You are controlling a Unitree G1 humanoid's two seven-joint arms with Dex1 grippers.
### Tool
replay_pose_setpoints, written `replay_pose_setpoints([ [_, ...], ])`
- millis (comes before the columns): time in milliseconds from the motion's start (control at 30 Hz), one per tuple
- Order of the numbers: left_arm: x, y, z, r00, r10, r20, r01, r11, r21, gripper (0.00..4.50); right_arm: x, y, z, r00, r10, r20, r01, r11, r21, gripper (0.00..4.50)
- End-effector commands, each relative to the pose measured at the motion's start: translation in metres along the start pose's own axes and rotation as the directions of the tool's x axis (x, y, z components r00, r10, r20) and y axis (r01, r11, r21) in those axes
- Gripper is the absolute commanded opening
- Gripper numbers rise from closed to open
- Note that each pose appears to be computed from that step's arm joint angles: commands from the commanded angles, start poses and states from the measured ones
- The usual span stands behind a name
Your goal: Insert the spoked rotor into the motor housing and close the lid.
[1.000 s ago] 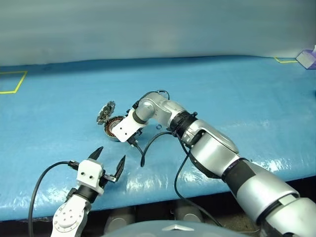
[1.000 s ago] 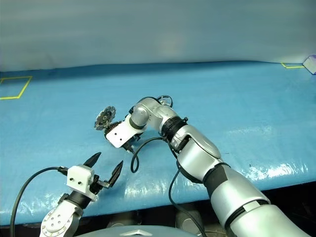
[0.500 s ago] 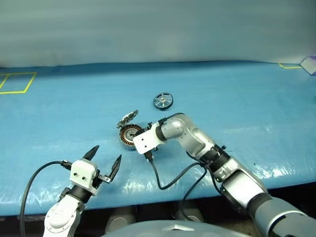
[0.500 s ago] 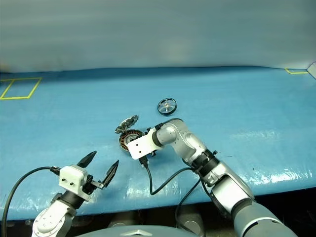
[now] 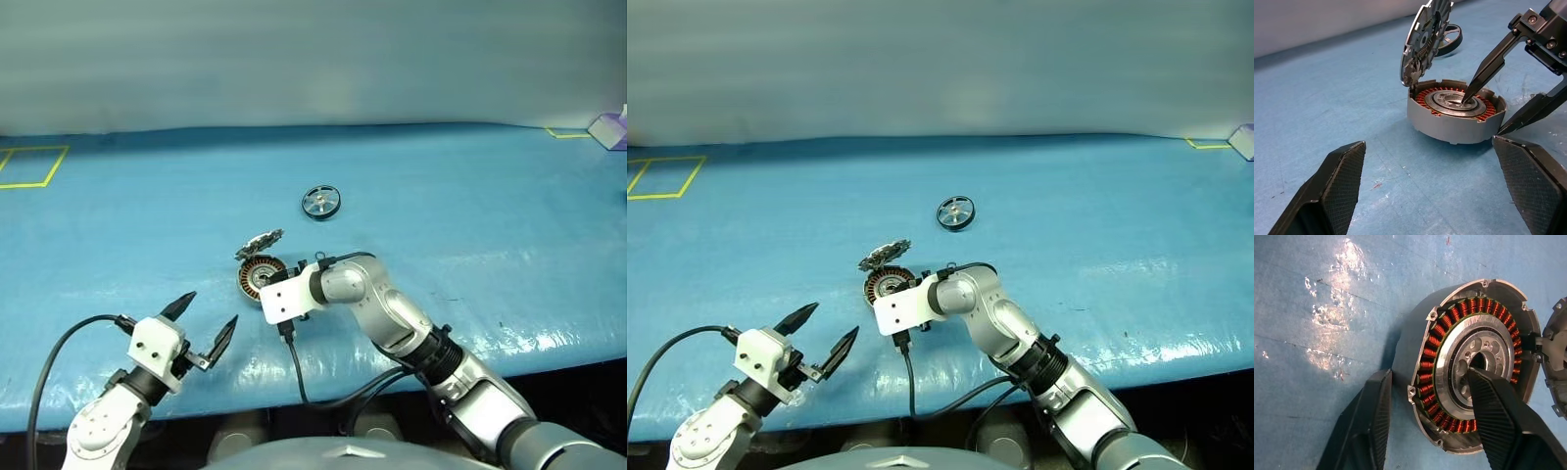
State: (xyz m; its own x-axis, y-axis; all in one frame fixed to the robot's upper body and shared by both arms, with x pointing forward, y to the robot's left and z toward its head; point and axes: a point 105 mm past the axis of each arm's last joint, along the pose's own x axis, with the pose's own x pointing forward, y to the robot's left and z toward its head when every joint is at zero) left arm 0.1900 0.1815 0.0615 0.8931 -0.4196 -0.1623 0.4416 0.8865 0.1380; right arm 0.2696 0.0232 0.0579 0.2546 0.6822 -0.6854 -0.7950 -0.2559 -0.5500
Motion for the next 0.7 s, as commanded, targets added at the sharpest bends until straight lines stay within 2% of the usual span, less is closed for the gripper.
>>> replay_pose_setpoints([
  [33,0.002,0.000,0.008,1.000,-0.011,0.027,0.011,1.000,0.008,4.50,0.000,0.006,0.002,1.000,0.022,0.002,-0.022,0.999,0.037,3.66],
  [67,0.003,-0.001,0.008,1.000,-0.013,0.028,0.013,1.000,0.007,4.50,-0.005,-0.001,0.007,1.000,-0.002,0.012,0.001,0.999,0.042,3.99],
  [267,0.006,-0.004,0.011,0.998,-0.042,0.048,0.043,0.999,-0.009,4.50,-0.036,-0.027,0.037,0.983,-0.121,0.137,0.102,0.985,0.143,3.99],
  [367,0.007,-0.006,0.013,0.997,-0.062,0.053,0.063,0.998,-0.014,4.50,-0.058,-0.034,0.043,0.959,-0.186,0.214,0.127,0.956,0.265,3.99],
  [433,0.007,-0.008,0.014,0.995,-0.083,0.052,0.084,0.996,-0.019,4.50,-0.075,-0.038,0.040,0.929,-0.246,0.276,0.121,0.907,0.404,3.99],
  [467,0.007,-0.009,0.014,0.994,-0.095,0.049,0.096,0.995,-0.021,4.50,-0.083,-0.040,0.034,0.912,-0.284,0.297,0.110,0.865,0.489,3.99],
  [533,0.008,-0.011,0.013,0.993,-0.110,0.040,0.110,0.994,-0.014,4.50,-0.090,-0.038,0.013,0.903,-0.342,0.262,0.128,0.794,0.595,3.99],
  [633,0.011,-0.014,0.011,0.990,-0.136,0.030,0.137,0.990,-0.018,4.50,-0.087,-0.032,-0.026,0.896,-0.425,0.130,0.212,0.666,0.715,3.99],
  [700,0.012,-0.015,0.011,0.988,-0.150,0.032,0.151,0.988,-0.026,4.50,-0.080,-0.034,-0.045,0.862,-0.506,0.033,0.290,0.546,0.786,3.99],
])
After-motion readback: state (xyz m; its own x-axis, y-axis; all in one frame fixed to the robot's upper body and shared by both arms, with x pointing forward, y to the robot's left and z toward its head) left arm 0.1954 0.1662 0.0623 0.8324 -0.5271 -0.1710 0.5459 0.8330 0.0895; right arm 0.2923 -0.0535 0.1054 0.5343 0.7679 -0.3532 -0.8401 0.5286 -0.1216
